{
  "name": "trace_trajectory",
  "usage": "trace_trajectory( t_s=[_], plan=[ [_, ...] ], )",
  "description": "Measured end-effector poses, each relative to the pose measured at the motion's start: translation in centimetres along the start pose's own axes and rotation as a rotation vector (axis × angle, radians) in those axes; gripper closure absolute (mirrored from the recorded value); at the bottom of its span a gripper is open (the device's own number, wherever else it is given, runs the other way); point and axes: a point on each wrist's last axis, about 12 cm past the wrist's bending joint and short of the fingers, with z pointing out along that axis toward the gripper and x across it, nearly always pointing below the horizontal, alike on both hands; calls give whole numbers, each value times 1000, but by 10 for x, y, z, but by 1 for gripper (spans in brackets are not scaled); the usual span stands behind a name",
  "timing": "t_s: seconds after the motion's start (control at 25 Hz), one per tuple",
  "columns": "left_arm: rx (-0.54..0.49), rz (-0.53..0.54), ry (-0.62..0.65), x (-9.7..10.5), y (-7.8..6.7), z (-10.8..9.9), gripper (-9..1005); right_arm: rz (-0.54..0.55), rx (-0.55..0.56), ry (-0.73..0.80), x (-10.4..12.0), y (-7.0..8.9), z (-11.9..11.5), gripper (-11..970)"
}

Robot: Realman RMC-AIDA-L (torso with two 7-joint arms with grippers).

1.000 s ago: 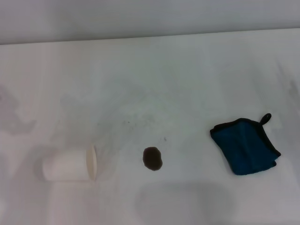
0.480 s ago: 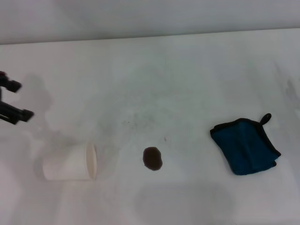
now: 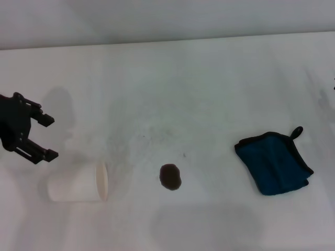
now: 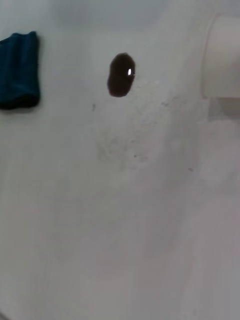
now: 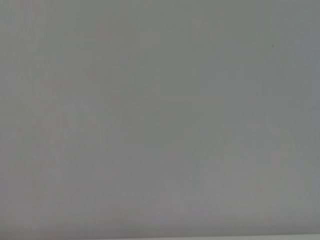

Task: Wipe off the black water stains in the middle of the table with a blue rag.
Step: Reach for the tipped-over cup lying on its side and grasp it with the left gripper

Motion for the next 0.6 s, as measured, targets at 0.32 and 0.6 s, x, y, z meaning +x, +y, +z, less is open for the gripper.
trace_trajectory(
  t_s=[0.32, 0.6],
  plan=[
    [17, 108, 2, -11, 4, 10, 120, 9, -11, -23, -3, 1, 0, 184],
    [69, 158, 28, -26, 5, 16, 120, 30, -18, -43, -5, 2, 0, 185]
  ],
)
